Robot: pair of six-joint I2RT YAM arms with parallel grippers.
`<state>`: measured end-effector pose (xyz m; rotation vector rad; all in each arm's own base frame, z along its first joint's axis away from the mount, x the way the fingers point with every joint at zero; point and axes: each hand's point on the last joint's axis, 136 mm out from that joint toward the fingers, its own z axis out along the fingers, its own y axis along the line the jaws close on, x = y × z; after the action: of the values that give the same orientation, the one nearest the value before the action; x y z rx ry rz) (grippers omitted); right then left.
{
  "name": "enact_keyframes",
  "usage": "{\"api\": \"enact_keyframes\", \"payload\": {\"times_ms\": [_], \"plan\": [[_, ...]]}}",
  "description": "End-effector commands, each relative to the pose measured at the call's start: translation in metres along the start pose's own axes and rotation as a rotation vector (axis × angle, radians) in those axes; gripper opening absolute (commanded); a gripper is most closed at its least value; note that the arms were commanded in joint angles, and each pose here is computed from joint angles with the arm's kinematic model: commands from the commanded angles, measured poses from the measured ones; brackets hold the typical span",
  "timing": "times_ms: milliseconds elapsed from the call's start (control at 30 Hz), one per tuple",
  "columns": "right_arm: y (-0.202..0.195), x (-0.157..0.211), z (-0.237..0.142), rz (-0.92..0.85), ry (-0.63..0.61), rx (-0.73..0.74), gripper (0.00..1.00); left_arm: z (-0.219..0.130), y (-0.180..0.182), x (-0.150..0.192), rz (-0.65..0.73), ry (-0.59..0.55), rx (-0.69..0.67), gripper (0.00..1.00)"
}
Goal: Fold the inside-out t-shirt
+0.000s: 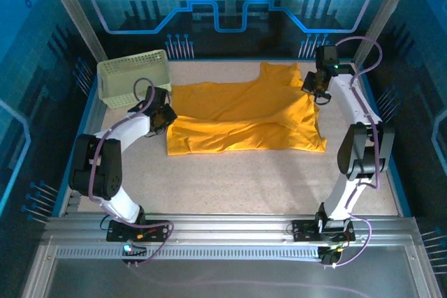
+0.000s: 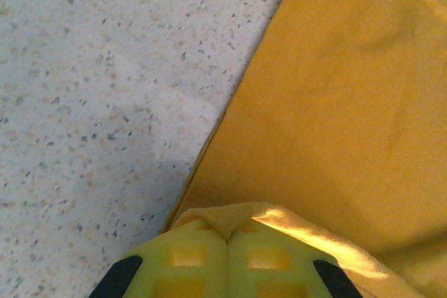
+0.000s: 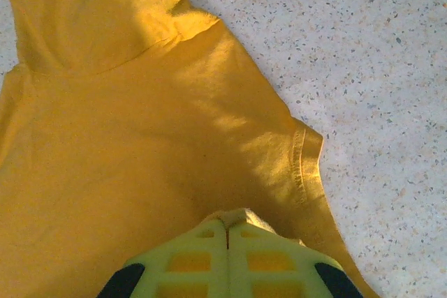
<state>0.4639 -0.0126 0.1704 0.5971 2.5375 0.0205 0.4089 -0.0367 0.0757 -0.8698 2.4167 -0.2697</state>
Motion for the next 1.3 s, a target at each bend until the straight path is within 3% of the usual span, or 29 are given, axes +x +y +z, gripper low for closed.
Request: {"api": "enact_keyframes", "payload": {"times_ms": [0, 133, 233, 333, 400, 533, 667, 933, 1133, 1267], "plan": [[0.006, -0.006, 0.006, -0.024, -0.003, 0.009, 0.21, 0.001, 0.005, -0.005, 0.007, 0.004, -0.033, 0.25], [0.003, -0.007, 0.002, -0.051, -0.005, 0.024, 0.53, -0.016, 0.016, -0.009, 0.002, -0.01, -0.09, 0.44], [-0.006, -0.007, -0.021, -0.059, -0.037, 0.044, 0.63, -0.048, 0.018, -0.016, 0.008, -0.067, -0.095, 0.61], [-0.011, 0.016, -0.037, -0.048, -0.03, -0.003, 0.63, -0.076, 0.006, 0.0, 0.044, -0.079, -0.014, 0.66], [-0.015, 0.049, -0.036, -0.033, 0.015, -0.051, 0.63, -0.082, -0.003, 0.028, 0.061, -0.026, 0.062, 0.63], [-0.015, 0.106, -0.025, 0.016, 0.113, -0.168, 0.63, -0.065, -0.01, 0.081, 0.087, 0.113, 0.151, 0.6], [-0.008, 0.143, -0.008, 0.048, 0.193, -0.259, 0.63, -0.038, -0.004, 0.108, 0.083, 0.196, 0.155, 0.57], [-0.045, 0.161, 0.037, 0.168, 0.278, -0.114, 0.56, -0.011, 0.014, 0.122, 0.09, 0.234, 0.079, 0.56], [-0.09, 0.157, 0.058, 0.295, 0.277, -0.027, 0.55, -0.011, 0.059, 0.118, 0.014, 0.217, -0.023, 0.58], [-0.103, 0.156, 0.068, 0.328, 0.29, 0.001, 0.54, -0.014, 0.07, 0.114, 0.011, 0.209, -0.034, 0.6]]}}
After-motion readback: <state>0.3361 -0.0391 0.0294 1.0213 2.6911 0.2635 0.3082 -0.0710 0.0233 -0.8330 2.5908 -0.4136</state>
